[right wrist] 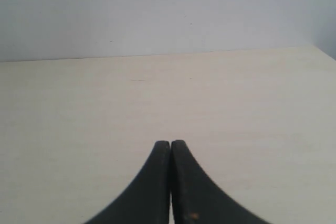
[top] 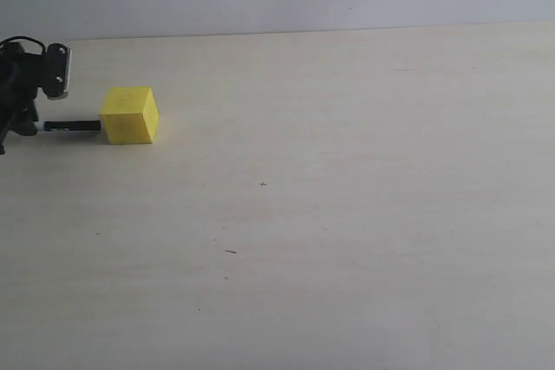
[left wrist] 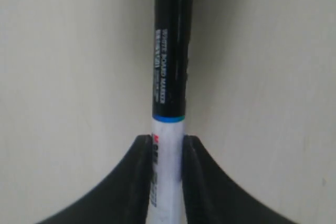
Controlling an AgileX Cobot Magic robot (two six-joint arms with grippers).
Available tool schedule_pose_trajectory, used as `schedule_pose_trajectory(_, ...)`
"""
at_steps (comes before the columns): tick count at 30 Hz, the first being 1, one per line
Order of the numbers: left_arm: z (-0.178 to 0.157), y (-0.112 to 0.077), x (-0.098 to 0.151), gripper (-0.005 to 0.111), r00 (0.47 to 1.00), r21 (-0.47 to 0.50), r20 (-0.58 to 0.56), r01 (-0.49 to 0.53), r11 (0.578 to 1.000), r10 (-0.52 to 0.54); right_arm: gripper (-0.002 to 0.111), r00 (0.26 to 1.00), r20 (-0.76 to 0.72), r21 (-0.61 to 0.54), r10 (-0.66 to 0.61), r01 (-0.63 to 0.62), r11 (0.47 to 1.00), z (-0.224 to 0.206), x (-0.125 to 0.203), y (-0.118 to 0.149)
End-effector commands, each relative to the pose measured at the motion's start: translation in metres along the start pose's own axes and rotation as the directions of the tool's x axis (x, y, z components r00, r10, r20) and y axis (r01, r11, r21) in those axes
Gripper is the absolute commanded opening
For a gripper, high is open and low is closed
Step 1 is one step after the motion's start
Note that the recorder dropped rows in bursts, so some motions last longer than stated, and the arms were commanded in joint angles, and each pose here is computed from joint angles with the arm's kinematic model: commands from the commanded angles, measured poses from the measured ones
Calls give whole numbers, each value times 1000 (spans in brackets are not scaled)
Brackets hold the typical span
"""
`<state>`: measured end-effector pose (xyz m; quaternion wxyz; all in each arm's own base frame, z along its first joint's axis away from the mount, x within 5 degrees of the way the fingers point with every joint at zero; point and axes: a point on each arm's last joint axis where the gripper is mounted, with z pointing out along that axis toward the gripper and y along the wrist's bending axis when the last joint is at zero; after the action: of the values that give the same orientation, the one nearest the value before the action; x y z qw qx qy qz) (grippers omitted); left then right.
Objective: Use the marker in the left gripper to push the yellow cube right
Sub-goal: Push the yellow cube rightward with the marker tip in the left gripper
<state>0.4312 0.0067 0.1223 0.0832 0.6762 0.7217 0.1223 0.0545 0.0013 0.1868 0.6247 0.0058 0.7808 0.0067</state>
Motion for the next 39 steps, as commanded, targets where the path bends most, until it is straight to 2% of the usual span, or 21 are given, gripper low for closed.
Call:
schedule_pose_trajectory(1,-7,0,-47,0,997,-49,37,-69,996,71,0,1000,12,6,-6,6,1000,0,0,0)
schedule_pose_trajectory(2,-7,1,-45,0,998,-51,22,-57,997,58,0,1000,12,6,-6,6,1000,0,0,0)
schedule_pose_trajectory(4,-6,3,-23,0,999,-50,-15,32,998,-33,0,1000,12,6,-6,6,1000,0,0,0)
schedule_pose_trajectory(7,-6,3,-7,0,997,-31,-31,77,997,-78,0,1000,12,6,-6,6,1000,0,0,0)
schedule_pose_trajectory(9,-6,3,-16,0,998,-43,-21,54,998,-55,0,1000,12,6,-6,6,1000,0,0,0)
schedule_pose_trajectory(11,-7,-3,-61,0,998,-43,14,-63,997,63,0,1000,12,6,-6,6,1000,0,0,0)
schedule_pose_trajectory(13,-13,-9,-94,0,990,-63,26,-140,988,142,0,1000,12,6,-6,6,1000,0,0,0)
schedule_pose_trajectory(15,-18,-7,-93,0,992,-83,0,-128,988,128,0,1000,12,6,-6,6,1000,0,0,0)
schedule_pose_trajectory(17,-21,-4,-79,0,998,-72,-13,-57,996,57,0,1000,12,6,-6,6,1000,0,0,0)
schedule_pose_trajectory(19,-20,-4,-69,0,999,-56,-28,-32,998,31,0,1000,12,6,-6,6,1000,0,0,0)
schedule_pose_trajectory(22,-19,-3,-68,0,999,-66,-24,-31,997,30,0,1000,12,6,-6,6,1000,0,0,0)
schedule_pose_trajectory(26,-17,-1,-88,0,997,-133,15,-72,989,75,0,1000,12,6,-6,6,1000,0,0,0)
schedule_pose_trajectory(29,-15,-5,-117,0,989,-182,53,-124,975,136,0,1000,3,6,-6,6,1000,0,1,0)
schedule_pose_trajectory(31,-18,-13,-138,0,983,-175,70,-156,972,170,0,1000,5,6,-6,6,1000,0,1,0)
schedule_pose_trajectory(33,-20,-19,-149,0,977,-163,63,-193,968,205,0,1000,5,6,-6,6,1000,0,1,0)
schedule_pose_trajectory(36,-21,-17,-149,0,978,-173,61,-186,967,200,0,1000,5,6,-6,6,1000,0,1,0)
schedule_pose_trajectory(39,-20,-13,-137,0,987,-167,56,-137,976,148,0,1000,5,6,-6,6,1000,0,1,0)
